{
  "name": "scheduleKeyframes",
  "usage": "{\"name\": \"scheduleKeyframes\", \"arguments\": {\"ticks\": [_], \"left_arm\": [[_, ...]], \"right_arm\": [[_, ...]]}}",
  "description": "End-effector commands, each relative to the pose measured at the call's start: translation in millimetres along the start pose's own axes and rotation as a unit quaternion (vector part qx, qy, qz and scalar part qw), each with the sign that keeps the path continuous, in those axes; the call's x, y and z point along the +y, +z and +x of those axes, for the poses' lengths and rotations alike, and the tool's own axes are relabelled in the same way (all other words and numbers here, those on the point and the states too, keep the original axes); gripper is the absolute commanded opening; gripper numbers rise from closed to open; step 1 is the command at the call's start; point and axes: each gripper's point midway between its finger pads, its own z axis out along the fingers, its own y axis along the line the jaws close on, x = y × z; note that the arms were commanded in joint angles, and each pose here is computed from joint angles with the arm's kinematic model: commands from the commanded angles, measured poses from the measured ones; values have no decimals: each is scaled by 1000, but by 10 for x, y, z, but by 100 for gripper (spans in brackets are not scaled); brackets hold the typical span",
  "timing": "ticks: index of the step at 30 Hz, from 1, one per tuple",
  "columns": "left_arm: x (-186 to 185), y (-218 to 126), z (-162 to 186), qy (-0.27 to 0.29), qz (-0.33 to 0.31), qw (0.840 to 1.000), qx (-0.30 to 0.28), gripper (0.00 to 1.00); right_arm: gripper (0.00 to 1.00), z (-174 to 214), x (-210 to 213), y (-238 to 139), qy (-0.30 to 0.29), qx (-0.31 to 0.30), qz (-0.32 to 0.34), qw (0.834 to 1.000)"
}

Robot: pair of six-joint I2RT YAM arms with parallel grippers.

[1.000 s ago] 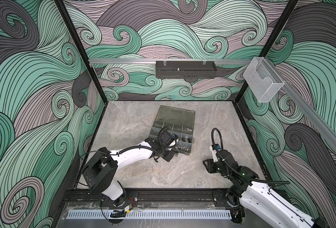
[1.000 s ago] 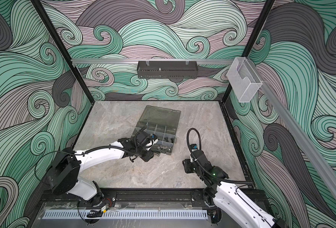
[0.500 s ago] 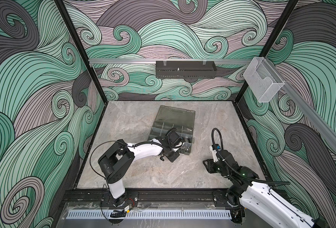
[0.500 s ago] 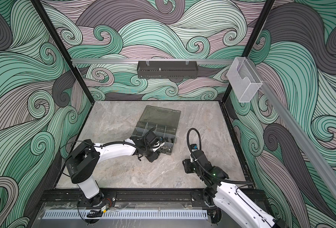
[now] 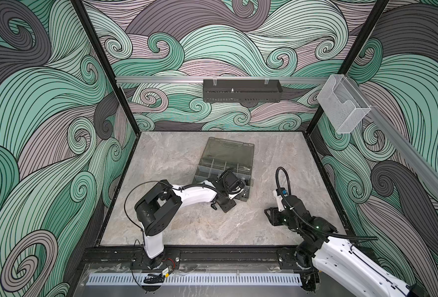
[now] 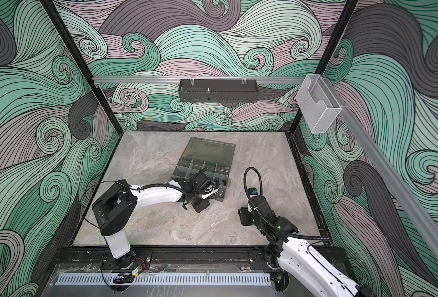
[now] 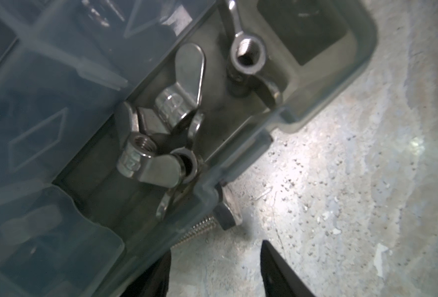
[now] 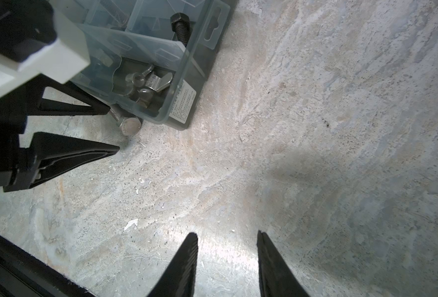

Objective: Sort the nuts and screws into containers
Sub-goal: 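Move the left gripper down to the last steel bolt beside the box, then lower the open left gripper around the steel bolt's head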

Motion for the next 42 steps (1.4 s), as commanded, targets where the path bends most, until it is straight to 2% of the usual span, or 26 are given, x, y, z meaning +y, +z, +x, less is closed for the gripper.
{"name": "scheduleKeyframes", "arguments": {"ticks": [1, 35, 42], "left_arm": [[78, -9, -203, 19, -21, 999, -24, 59], [-60, -70, -391, 62, -8, 997, -37, 58], [-73, 40, -393, 44, -2, 999, -24, 51]], "right_arm": [[40, 9, -36, 19, 5, -2, 8, 1000], [40, 18, -49, 30, 4, 0, 11, 1000], [40, 16, -46, 24, 6, -1, 9, 1000]]}}
